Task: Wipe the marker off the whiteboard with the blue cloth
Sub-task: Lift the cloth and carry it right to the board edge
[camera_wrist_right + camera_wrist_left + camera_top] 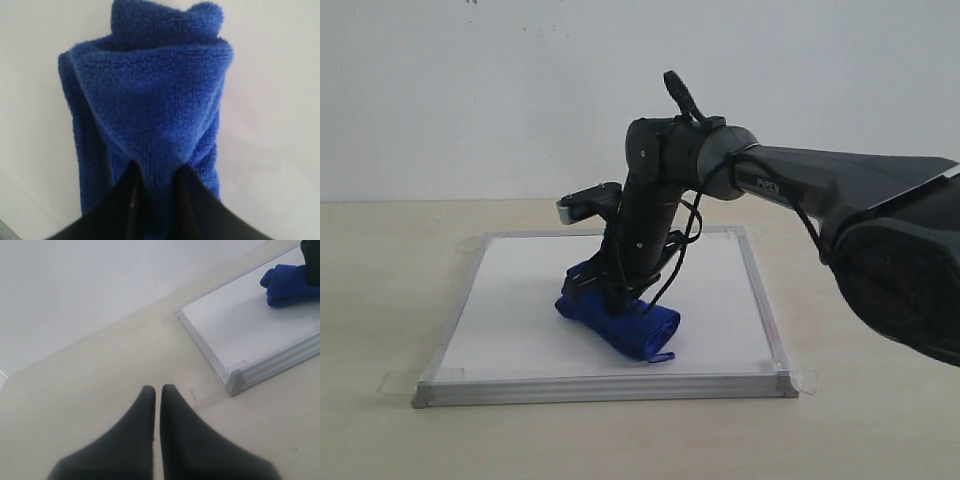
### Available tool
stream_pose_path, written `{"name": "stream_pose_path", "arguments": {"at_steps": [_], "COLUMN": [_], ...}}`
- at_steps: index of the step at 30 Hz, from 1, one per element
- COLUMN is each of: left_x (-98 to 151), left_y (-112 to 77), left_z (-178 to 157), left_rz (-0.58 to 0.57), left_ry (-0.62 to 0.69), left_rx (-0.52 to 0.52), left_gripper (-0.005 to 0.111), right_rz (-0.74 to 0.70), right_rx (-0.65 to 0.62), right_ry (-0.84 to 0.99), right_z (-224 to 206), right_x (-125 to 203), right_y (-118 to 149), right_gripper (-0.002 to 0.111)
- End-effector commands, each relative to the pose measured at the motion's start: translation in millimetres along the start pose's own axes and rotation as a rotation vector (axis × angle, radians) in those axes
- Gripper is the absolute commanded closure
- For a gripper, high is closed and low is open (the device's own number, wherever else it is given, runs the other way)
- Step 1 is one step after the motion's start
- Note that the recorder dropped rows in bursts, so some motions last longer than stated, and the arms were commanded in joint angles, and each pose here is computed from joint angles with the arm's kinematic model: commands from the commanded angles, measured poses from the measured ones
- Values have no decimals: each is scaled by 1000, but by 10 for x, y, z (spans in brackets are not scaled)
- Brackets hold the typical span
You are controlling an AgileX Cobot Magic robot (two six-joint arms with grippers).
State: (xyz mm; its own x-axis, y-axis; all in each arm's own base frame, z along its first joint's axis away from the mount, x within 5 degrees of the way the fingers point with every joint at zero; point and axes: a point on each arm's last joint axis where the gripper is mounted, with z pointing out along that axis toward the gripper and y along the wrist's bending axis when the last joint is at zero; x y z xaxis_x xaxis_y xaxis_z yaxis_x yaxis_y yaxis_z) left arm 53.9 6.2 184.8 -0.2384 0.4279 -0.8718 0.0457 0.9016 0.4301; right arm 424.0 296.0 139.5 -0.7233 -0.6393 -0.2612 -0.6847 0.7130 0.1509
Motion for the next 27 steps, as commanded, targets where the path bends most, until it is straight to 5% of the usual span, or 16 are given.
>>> {"name": "stream_pose_path", "arguments": {"at_steps": [1,9,21,27], "left_x": [6,6,6,6], "left_y": [-2,-2,-2,-2], "left_z": [1,1,1,1], "left_rz": [3,3,3,3], "left_ry": [-2,-2,-2,-2], "left_rx": [-2,-2,-2,-2], "left_gripper": [103,103,103,103], "right_rz": [18,29,127,270], "right_rx": [-14,106,441,424], "right_ry": [57,-28,-1,-8], "right_z": [-209,-932,-1116,-1249], "right_x": [83,80,152,331], "right_y": [-90,-277,-607,-1026], "right_gripper": [108,108,108,108]}}
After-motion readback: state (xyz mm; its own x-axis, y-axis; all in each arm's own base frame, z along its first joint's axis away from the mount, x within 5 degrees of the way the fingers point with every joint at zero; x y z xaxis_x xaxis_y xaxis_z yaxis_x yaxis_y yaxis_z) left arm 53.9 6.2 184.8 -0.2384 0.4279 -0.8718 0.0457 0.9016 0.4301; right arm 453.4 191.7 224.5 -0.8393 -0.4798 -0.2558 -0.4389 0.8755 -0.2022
